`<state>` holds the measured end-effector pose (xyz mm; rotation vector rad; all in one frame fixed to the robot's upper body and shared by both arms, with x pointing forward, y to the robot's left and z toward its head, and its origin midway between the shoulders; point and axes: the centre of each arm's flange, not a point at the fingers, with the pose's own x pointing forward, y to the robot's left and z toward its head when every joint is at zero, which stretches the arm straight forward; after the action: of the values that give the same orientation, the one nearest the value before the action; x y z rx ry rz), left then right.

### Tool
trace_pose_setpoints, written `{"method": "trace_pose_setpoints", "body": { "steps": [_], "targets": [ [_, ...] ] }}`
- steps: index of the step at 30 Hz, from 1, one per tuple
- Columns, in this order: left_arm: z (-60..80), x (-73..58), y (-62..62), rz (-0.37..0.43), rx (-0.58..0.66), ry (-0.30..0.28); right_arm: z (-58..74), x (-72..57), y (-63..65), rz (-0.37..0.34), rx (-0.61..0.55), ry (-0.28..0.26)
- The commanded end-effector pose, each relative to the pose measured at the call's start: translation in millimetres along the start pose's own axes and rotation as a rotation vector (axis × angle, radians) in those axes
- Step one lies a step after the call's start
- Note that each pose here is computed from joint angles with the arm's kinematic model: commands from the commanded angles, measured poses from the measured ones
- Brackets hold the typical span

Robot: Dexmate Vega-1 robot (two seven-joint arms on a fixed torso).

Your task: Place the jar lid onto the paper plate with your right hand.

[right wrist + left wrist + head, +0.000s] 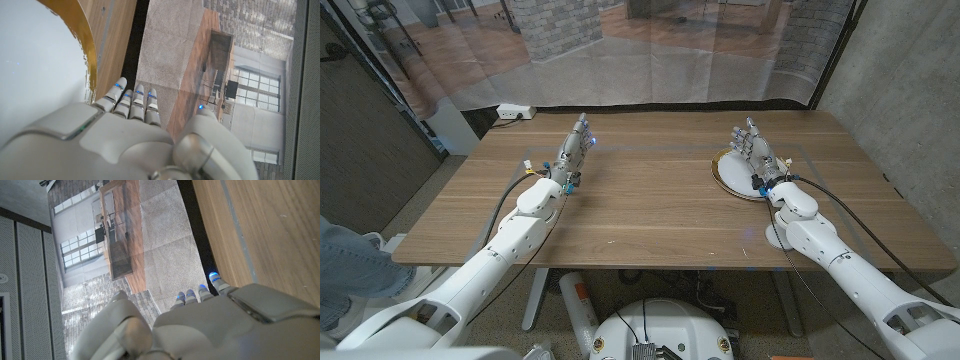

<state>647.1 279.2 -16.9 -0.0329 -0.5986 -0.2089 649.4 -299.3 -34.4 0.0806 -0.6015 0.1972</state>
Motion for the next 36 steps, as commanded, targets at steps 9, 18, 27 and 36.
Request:
{"method": "trace_pose_setpoints", "body": {
  "steps": [9, 18, 27, 36],
  "targets": [
    [7.0, 3.0, -6.4, -0.015, 0.027, 0.012, 21.4, -13.4, -7.1, 0.002, -0.062, -0.052],
    [5.3, 1.5, -4.6, -0.015, 0.031, 0.020, 32.4, -25.4, -11.2, -0.006, -0.092, -0.076],
    [8.4, 1.7, -2.2, -0.015, 0.037, 0.014, 35.4, -36.4, -10.5, -0.007, -0.105, -0.088],
    [8.0, 3.0, 0.9, -0.013, 0.037, 0.016, 40.7, -45.6, -8.9, -0.010, -0.113, -0.105]
  ]
}}
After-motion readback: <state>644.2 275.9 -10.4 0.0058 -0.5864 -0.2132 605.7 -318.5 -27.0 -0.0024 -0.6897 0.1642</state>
